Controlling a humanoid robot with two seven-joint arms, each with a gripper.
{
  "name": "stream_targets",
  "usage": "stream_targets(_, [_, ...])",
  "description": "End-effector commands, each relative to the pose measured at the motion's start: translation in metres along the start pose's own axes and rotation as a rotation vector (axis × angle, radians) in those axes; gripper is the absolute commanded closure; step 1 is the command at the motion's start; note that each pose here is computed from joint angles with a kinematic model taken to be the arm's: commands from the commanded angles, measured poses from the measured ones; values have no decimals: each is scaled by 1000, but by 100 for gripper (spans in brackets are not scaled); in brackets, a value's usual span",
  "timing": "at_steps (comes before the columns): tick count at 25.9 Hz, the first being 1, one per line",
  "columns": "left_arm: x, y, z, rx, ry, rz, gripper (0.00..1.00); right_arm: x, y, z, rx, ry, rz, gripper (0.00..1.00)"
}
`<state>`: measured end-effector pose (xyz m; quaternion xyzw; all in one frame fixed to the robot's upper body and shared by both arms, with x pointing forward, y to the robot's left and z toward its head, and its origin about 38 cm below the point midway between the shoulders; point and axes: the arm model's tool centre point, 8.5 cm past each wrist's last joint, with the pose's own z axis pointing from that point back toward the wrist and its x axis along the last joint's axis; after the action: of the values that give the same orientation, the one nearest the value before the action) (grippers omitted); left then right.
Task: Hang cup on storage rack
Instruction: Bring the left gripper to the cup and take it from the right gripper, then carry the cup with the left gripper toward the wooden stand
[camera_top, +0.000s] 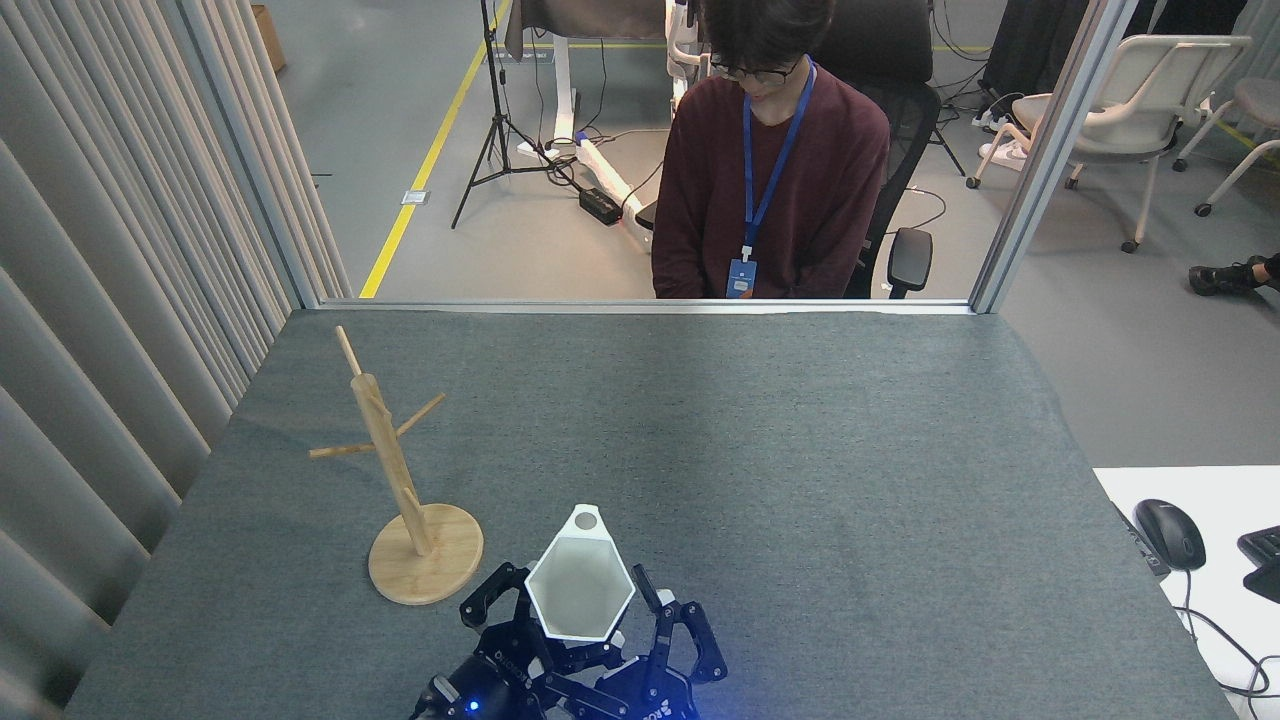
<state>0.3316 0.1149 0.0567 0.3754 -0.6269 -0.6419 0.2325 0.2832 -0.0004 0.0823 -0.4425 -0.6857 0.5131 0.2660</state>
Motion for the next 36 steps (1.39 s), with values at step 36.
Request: stream_targets(36, [-228, 24, 113, -238, 768, -715, 82, -204, 42, 178, 314, 521, 57, 0])
